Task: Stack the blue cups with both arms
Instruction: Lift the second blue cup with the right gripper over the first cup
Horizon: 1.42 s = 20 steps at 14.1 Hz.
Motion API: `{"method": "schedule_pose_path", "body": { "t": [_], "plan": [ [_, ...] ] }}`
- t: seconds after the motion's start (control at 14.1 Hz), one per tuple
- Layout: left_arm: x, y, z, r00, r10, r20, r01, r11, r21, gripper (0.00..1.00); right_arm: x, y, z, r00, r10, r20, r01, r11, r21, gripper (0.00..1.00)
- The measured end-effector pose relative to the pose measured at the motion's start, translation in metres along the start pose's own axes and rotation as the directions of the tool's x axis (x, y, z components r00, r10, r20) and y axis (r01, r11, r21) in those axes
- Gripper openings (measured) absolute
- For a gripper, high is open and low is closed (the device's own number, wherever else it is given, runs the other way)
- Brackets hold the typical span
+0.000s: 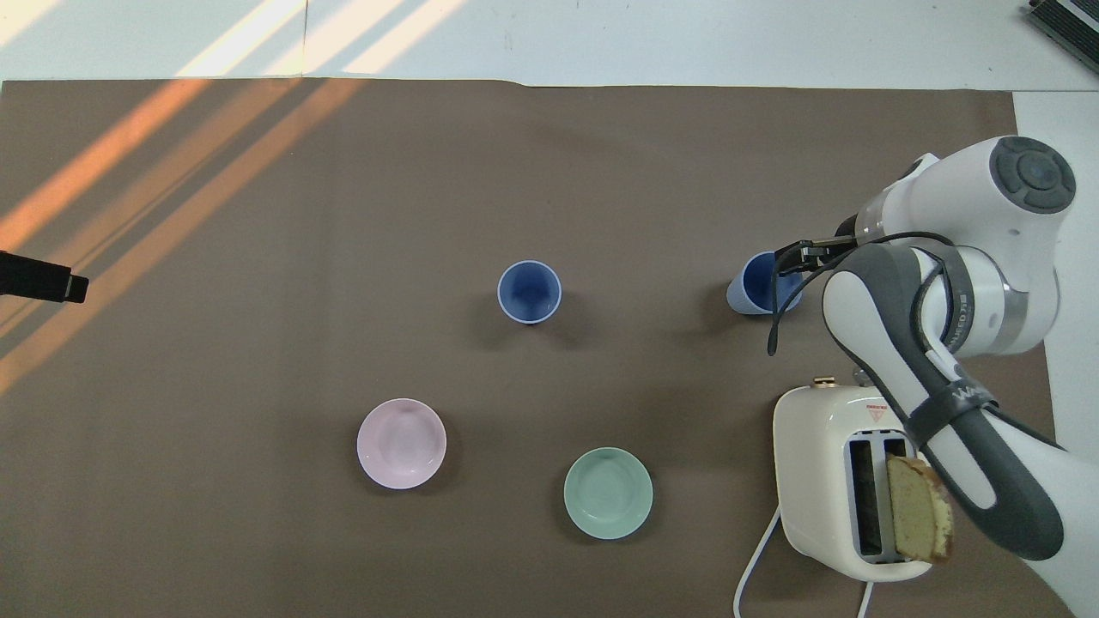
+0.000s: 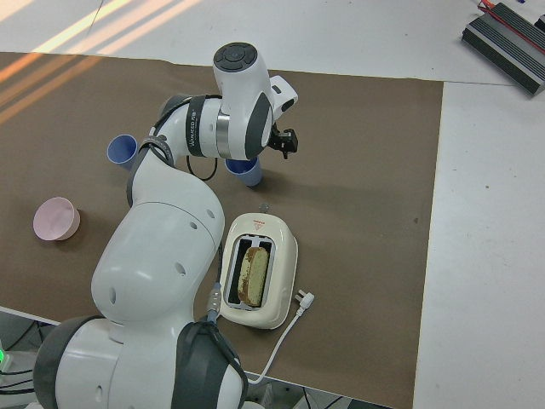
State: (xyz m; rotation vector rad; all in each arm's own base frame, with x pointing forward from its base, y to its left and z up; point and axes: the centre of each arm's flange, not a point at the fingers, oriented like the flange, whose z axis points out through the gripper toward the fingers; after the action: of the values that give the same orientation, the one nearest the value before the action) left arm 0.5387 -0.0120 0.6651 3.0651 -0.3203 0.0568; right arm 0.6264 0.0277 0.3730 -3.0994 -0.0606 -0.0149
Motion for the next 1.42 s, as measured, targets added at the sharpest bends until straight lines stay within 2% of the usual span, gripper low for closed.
{"method": "schedule_pose_path", "body": {
  "t": [0.14, 0.35, 0.5, 0.71, 0.78, 0.99, 1.2, 1.42],
  "plan": [
    [0.000, 0.001, 0.001, 1.000, -0.013, 0.005, 0.013, 1.000, -0.001, 1.00, 0.000, 0.000, 0.004, 1.000, 0.000, 0.004, 0.000, 1.000, 0.000, 1.00],
    [-0.001, 0.003, 0.001, 1.000, -0.019, 0.012, 0.019, 1.000, -0.002, 1.00, 0.000, -0.003, 0.004, 1.000, -0.004, 0.004, 0.004, 1.000, 0.000, 0.68],
    [-0.001, 0.003, 0.001, 1.000, -0.020, 0.011, 0.020, 1.000, -0.002, 1.00, 0.000, -0.006, 0.005, 1.000, -0.010, 0.005, 0.010, 1.000, 0.001, 0.42],
    [-0.001, 0.000, 0.001, 1.000, -0.028, 0.010, 0.028, 1.000, -0.002, 1.00, 0.000, -0.016, 0.004, 1.000, -0.024, 0.004, 0.024, 1.000, 0.005, 0.11],
    [-0.002, -0.001, 0.000, 0.999, -0.031, 0.009, 0.031, 1.000, -0.002, 1.00, 0.001, -0.026, -0.001, 0.999, -0.033, -0.004, 0.033, 0.999, 0.012, 0.06],
    [-0.002, -0.002, 0.000, 0.999, -0.033, 0.009, 0.033, 0.999, -0.001, 1.00, 0.003, -0.060, -0.024, 1.000, -0.009, 0.014, 0.008, 1.000, 0.013, 0.05],
    [-0.002, -0.002, 0.000, 0.999, -0.033, 0.009, 0.033, 0.999, -0.001, 1.00, 0.006, -0.091, -0.083, 0.999, 0.042, 0.027, -0.043, 0.999, 0.022, 0.05],
    [-0.002, -0.002, 0.000, 0.999, -0.033, 0.009, 0.033, 0.999, -0.001, 1.00, 0.002, -0.136, -0.134, 0.993, 0.121, 0.002, -0.121, 0.991, 0.048, 0.05]
  ]
}}
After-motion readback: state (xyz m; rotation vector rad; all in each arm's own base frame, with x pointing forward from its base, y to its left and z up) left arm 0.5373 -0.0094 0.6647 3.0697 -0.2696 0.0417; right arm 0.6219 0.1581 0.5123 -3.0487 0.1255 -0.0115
